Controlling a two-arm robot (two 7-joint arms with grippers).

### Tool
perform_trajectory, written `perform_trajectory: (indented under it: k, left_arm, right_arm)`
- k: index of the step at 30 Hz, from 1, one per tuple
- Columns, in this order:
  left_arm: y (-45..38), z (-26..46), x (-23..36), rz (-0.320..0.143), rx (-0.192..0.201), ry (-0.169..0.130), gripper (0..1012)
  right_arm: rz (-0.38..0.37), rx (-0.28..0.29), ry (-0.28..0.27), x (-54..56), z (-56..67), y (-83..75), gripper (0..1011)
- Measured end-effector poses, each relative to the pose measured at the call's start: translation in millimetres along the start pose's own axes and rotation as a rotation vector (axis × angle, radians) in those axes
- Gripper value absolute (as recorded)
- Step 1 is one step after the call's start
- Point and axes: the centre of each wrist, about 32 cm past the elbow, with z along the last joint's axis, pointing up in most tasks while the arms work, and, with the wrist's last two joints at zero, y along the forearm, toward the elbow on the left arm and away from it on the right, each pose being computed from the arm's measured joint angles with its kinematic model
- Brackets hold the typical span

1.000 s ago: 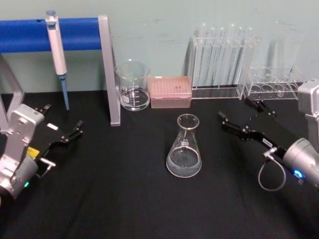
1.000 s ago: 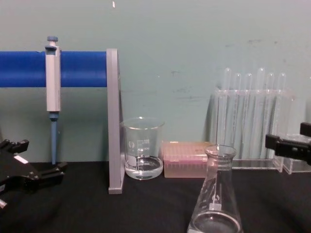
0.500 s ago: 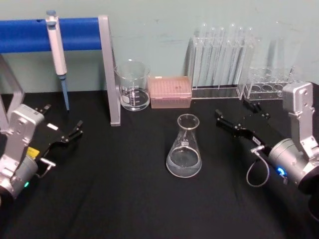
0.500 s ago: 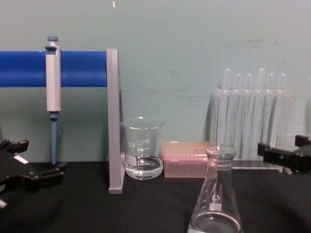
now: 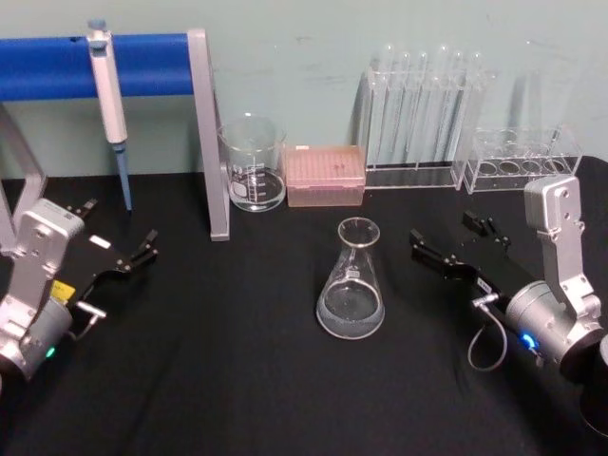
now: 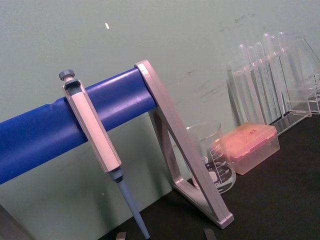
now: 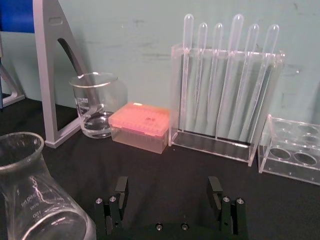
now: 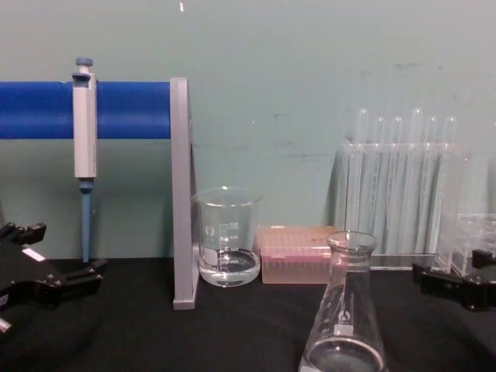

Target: Grasp the erlenmeyer flask with one hand, shake it three times, then place it back.

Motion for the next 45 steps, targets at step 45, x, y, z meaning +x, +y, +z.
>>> perform_trajectory:
  k: [45]
  left_arm:
    - [0.0,0.0,0.0,0.0,0.0,0.0,1001]
  right_arm:
    - [0.001,-0.012,-0.006,0.3,-2.6,-0.9,1003]
